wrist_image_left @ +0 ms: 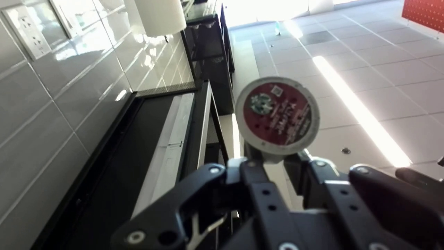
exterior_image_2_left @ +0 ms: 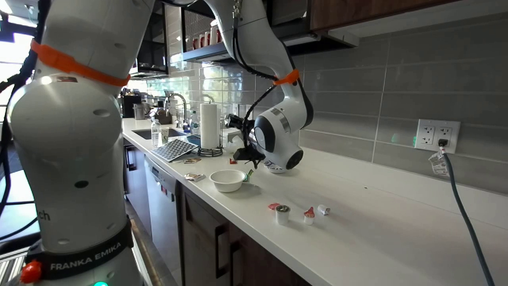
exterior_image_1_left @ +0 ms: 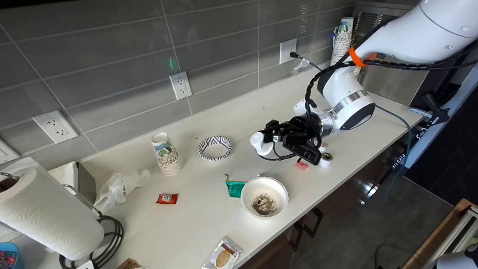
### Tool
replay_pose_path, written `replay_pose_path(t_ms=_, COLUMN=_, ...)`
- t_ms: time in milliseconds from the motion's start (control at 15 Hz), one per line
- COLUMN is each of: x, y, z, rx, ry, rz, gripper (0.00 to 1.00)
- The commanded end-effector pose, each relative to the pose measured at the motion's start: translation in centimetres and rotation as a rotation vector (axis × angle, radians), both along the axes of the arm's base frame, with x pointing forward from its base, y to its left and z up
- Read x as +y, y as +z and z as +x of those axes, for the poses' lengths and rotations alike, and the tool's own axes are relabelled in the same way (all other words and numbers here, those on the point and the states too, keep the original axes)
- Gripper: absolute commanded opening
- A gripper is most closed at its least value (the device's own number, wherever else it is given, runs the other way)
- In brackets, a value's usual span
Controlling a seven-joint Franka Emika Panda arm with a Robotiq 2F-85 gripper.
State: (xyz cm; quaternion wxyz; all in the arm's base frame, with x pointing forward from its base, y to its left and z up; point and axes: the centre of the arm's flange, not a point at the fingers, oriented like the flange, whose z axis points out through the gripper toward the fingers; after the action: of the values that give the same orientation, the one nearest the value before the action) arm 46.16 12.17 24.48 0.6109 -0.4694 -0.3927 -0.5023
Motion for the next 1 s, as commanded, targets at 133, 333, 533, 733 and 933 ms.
replay_pose_path(t_ms=133, x=0.0, y=0.1, z=-0.9, rx=0.009, ry=0.032, rz=-0.048, gripper=0.06)
replay_pose_path(t_ms=333, x=-0.5, y=0.9, z=-0.2, rx=-0.065, ry=-0.056, rz=-0.140, gripper=0.06)
replay_pose_path(t_ms=533, x=-1.1, y=2.3, z=1.0, rx=-0.154, ry=-0.088, rz=-0.269, gripper=0.06)
replay_pose_path(t_ms=733, x=-0.9, y=3.5, z=2.4, rx=-0.211, ry=-0.108, rz=-0.414, gripper=0.06)
replay_pose_path(t_ms=933, x=-0.2, y=4.2, z=3.4, rx=-0.255, ry=-0.096, rz=-0.574, gripper=0.06)
